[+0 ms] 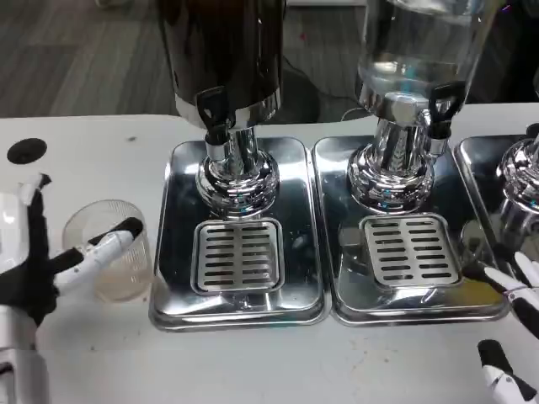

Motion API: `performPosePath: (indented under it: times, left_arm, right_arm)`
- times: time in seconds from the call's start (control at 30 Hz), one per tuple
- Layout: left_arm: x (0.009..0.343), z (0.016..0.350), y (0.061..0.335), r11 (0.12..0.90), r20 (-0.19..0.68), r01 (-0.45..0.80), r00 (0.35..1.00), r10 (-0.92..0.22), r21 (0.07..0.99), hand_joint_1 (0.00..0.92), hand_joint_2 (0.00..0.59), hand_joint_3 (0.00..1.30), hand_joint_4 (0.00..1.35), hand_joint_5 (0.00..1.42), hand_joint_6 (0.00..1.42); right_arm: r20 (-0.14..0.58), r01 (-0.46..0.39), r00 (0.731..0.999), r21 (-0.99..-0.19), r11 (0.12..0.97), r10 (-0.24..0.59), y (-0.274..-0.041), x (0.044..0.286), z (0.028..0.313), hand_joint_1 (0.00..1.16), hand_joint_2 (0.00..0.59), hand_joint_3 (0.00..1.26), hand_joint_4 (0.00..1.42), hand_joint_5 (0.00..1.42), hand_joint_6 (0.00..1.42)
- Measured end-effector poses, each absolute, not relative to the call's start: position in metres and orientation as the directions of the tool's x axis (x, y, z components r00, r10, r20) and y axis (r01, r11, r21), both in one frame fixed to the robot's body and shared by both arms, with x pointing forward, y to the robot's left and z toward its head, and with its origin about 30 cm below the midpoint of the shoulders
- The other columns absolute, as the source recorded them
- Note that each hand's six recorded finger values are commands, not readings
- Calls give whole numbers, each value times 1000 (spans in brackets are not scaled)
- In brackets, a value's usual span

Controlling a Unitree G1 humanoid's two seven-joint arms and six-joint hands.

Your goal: Grasp the cup under the faucet to collect the drink, then remove the cup.

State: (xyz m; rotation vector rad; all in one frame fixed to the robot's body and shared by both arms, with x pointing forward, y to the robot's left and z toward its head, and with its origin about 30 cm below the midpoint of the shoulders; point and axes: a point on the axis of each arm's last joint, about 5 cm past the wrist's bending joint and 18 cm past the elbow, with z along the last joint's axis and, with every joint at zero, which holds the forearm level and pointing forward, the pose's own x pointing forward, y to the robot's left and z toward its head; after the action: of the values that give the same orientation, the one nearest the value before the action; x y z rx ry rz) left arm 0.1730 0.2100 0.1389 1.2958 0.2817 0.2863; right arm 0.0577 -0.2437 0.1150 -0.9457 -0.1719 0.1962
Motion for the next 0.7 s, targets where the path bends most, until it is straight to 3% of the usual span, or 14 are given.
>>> performPosePath:
  times: [0.4, 0.7]
  left_arm:
    - [188, 136, 199, 171, -54, -4, 941, 333, 985, 155, 68, 167, 147, 372, 551]
    - [196, 133, 193, 141, -110, 65, 935, 338, 988, 176, 59, 167, 155, 385, 564]
  right_arm:
    - [69, -96, 966, -800, 593, 249, -247, 55, 113, 449, 485, 180, 0, 0, 0]
    - [62, -110, 964, -794, 598, 259, -250, 53, 110, 450, 488, 189, 0, 0, 0]
